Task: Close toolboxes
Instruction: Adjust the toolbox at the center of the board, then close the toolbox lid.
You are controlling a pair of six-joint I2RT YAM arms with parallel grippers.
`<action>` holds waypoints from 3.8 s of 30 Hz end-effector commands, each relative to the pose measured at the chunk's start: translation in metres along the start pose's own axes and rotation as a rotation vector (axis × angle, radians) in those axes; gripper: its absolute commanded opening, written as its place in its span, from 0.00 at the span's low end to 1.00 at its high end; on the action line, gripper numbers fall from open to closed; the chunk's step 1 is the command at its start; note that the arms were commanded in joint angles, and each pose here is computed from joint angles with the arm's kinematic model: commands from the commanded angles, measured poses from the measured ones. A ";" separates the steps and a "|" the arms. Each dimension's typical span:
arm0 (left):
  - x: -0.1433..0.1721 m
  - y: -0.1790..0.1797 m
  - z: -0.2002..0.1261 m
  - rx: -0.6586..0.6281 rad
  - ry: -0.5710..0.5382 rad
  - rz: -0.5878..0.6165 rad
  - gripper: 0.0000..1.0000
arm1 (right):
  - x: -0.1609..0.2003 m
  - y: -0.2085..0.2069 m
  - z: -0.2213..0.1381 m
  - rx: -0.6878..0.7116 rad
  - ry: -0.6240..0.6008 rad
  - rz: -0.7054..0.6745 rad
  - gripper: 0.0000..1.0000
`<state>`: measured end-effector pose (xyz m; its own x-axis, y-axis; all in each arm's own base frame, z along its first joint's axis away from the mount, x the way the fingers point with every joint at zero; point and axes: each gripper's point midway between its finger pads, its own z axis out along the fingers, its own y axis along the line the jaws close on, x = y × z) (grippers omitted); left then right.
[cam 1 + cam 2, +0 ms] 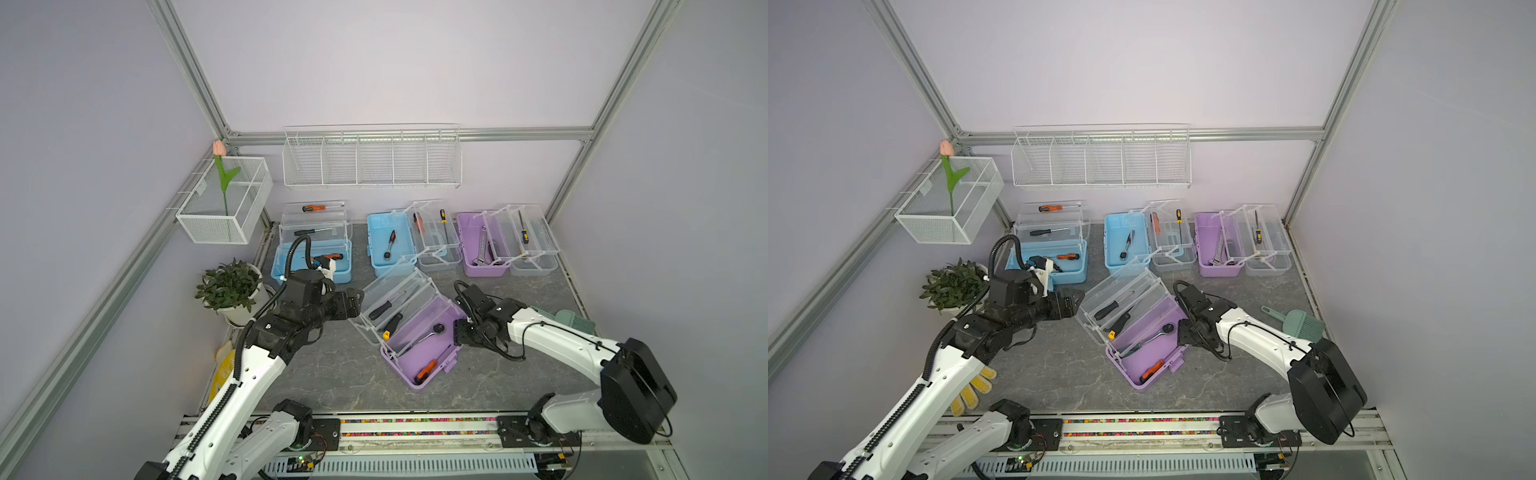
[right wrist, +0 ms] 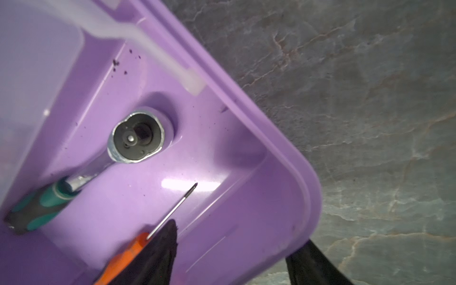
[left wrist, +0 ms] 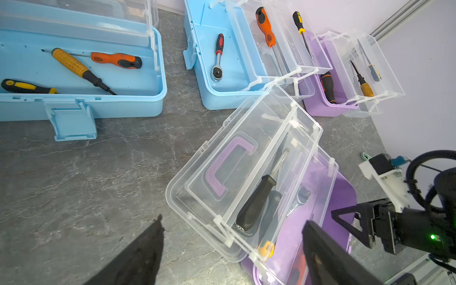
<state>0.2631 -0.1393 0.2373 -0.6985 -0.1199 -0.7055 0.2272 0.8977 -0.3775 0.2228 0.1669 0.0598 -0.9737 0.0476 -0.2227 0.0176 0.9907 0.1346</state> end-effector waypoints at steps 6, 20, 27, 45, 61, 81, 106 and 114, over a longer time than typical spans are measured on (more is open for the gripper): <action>0.010 0.019 -0.014 -0.105 0.032 0.002 0.90 | -0.008 -0.012 0.000 0.068 0.030 -0.046 0.44; 0.024 0.027 0.002 -0.127 0.087 -0.022 0.90 | -0.067 -0.029 0.006 0.114 0.074 -0.171 0.29; 0.043 0.033 0.022 -0.126 0.129 -0.082 0.81 | -0.103 -0.013 0.010 0.056 0.075 -0.305 0.22; 0.121 0.041 0.051 -0.099 0.339 -0.165 0.61 | -0.079 -0.005 -0.041 -0.124 0.039 -0.171 0.58; 0.155 0.042 0.084 -0.052 0.391 -0.244 0.43 | -0.081 0.001 -0.018 -0.201 0.012 -0.090 0.49; 0.141 0.045 0.083 -0.085 0.373 -0.179 0.00 | -0.088 -0.007 0.005 -0.187 0.018 -0.084 0.34; 0.063 0.027 0.020 -0.272 0.275 0.071 0.00 | -0.103 0.054 -0.004 -0.574 0.012 -0.069 0.36; 0.042 -0.006 0.012 -0.187 0.221 0.110 0.00 | -0.097 0.063 0.000 -0.608 0.045 -0.064 0.31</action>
<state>0.2313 -0.1314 0.1668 -0.8637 0.0826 -0.4971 0.1435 0.9860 -0.0855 0.3239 0.2127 0.0883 -0.9755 -0.0130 -0.2197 -0.1470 0.7815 0.6064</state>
